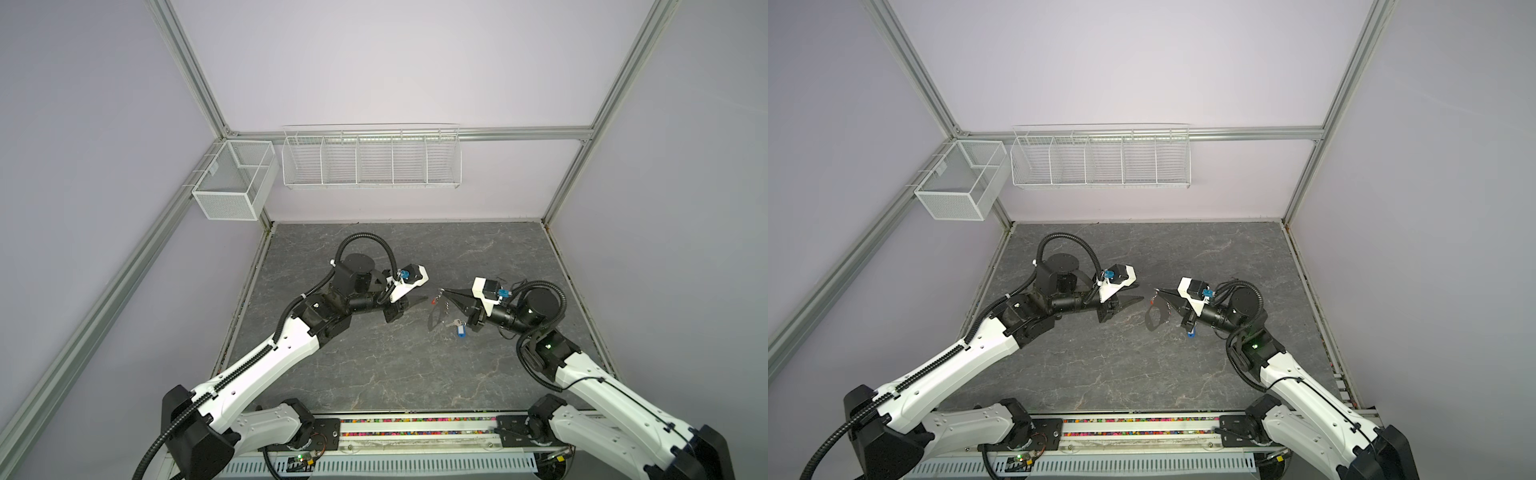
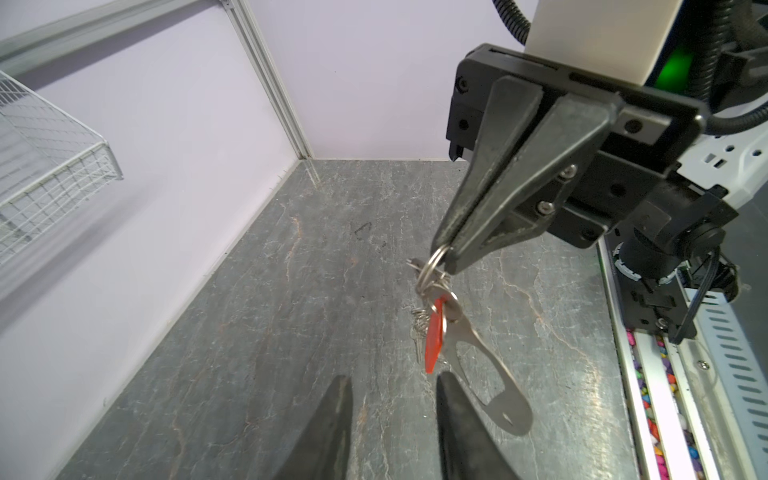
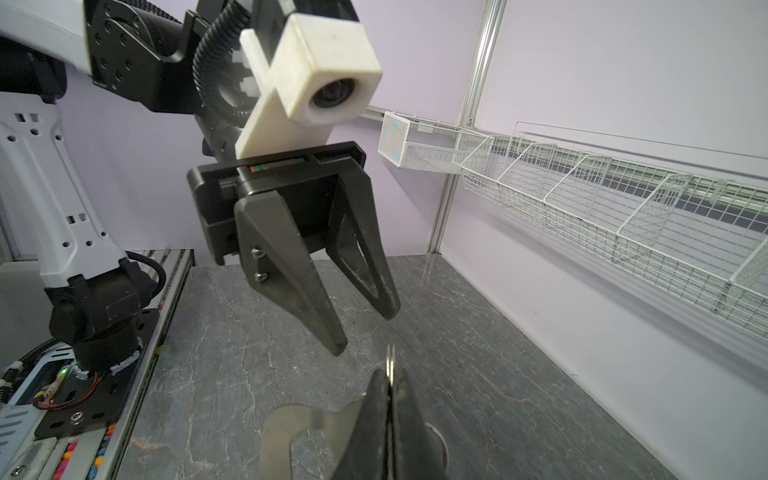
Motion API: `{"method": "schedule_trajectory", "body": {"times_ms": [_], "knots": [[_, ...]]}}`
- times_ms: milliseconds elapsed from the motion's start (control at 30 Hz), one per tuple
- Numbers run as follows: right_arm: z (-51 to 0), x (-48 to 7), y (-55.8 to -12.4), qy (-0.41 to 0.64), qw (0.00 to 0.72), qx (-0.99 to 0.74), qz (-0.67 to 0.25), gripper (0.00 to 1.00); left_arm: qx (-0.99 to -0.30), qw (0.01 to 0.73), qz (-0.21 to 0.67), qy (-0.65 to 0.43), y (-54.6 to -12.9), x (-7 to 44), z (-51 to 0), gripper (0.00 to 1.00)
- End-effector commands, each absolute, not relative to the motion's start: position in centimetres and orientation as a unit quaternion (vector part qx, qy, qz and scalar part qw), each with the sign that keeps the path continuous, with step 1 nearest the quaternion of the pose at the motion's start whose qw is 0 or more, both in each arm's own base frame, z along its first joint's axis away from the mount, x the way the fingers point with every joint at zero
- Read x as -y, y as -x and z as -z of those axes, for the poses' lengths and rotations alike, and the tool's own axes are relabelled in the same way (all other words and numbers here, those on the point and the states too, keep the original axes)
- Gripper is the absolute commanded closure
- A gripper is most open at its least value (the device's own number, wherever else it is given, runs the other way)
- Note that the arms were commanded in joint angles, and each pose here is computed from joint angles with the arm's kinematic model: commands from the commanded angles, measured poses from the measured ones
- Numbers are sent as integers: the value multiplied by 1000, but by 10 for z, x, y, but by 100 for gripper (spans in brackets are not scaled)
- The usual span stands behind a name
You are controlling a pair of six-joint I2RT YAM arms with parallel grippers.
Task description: Put the keys on the keyring
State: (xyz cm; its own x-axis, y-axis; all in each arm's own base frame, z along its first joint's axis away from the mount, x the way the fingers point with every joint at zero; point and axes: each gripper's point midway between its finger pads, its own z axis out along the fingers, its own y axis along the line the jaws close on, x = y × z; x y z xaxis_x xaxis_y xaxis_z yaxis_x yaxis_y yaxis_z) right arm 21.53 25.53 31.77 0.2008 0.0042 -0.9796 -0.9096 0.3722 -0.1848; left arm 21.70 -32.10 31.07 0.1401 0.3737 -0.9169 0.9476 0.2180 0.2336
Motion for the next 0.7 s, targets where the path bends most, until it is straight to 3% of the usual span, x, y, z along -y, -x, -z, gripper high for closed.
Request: {"method": "schedule_trajectory", "body": {"times_ms": [0,300,667], "knots": [[-326,-257,-207,438,649,-498,-372,93,-573,519,277,-570,-218,322,-325,69],[-327,-260,-201,448,640,-488,-390,93,-525,513,329,-595,-205,339,-341,74],[-328,-263,-199,455,630,-485,-401,93,-514,494,353,-606,-198,344,-337,78]]}}
